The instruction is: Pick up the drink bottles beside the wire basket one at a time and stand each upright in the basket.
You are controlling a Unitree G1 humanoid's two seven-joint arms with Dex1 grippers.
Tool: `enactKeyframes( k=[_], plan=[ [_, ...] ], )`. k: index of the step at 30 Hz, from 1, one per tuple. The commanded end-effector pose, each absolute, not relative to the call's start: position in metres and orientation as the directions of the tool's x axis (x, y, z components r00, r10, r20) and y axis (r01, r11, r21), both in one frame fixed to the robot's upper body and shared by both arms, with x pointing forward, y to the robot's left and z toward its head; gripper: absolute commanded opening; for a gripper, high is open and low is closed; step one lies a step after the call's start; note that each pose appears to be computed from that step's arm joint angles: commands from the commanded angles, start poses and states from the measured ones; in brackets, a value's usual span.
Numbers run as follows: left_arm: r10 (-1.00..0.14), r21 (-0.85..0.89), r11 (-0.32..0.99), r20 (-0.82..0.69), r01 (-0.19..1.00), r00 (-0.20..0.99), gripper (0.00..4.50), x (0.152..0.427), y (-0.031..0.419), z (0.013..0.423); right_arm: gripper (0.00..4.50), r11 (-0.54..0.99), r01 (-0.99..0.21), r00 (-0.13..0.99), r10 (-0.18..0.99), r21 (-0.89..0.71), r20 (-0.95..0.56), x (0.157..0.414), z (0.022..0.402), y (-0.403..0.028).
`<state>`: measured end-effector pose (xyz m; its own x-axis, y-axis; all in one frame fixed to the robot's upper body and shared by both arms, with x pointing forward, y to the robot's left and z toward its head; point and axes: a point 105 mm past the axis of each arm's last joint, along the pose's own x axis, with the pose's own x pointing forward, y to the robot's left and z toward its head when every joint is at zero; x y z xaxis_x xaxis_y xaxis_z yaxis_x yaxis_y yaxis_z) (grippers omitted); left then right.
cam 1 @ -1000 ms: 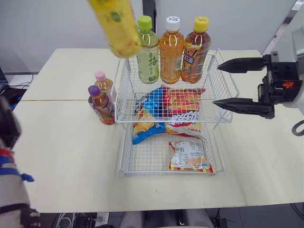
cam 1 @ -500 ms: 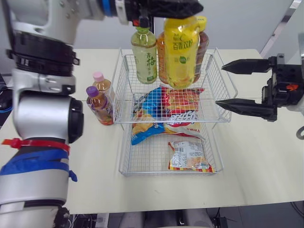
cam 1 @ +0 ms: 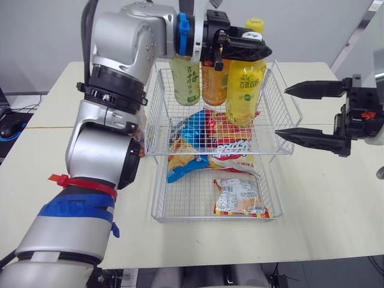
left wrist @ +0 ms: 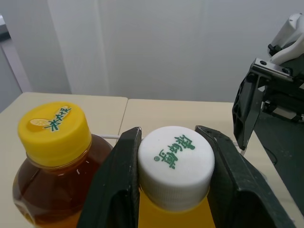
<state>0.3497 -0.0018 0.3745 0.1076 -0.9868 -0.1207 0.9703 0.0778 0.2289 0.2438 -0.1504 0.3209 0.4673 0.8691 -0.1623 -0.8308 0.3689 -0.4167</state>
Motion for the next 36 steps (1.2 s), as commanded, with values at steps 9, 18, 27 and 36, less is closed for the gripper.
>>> enactKeyframes(
  k=[9, 18, 27, 36],
  plan=[
    [-0.994, 0.312, -0.01, -0.104, 0.95, 0.024, 3.01, 0.329, -0.011, 0.391, 4.5, 0.45, -0.754, 0.553, 0.828, -0.479, -0.092, 0.238, 0.342, -0.165],
    [-0.998, 0.333, -0.005, -0.062, 0.943, 0.017, 4.47, 0.32, -0.008, 0.408, 4.5, 0.47, -0.734, 0.578, 0.811, -0.49, -0.089, 0.24, 0.343, -0.171],
    [-1.0, 0.325, -0.01, 0.005, 0.946, -0.012, 4.47, 0.302, 0.012, 0.436, 4.5, 0.481, -0.727, 0.588, 0.805, -0.491, -0.082, 0.239, 0.343, -0.173],
    [-0.994, 0.347, 0.075, 0.105, 0.935, 0.041, 4.47, 0.28, 0.062, 0.464, 4.5, 0.495, -0.714, 0.601, 0.796, -0.496, -0.071, 0.237, 0.343, -0.177]
  ],
)
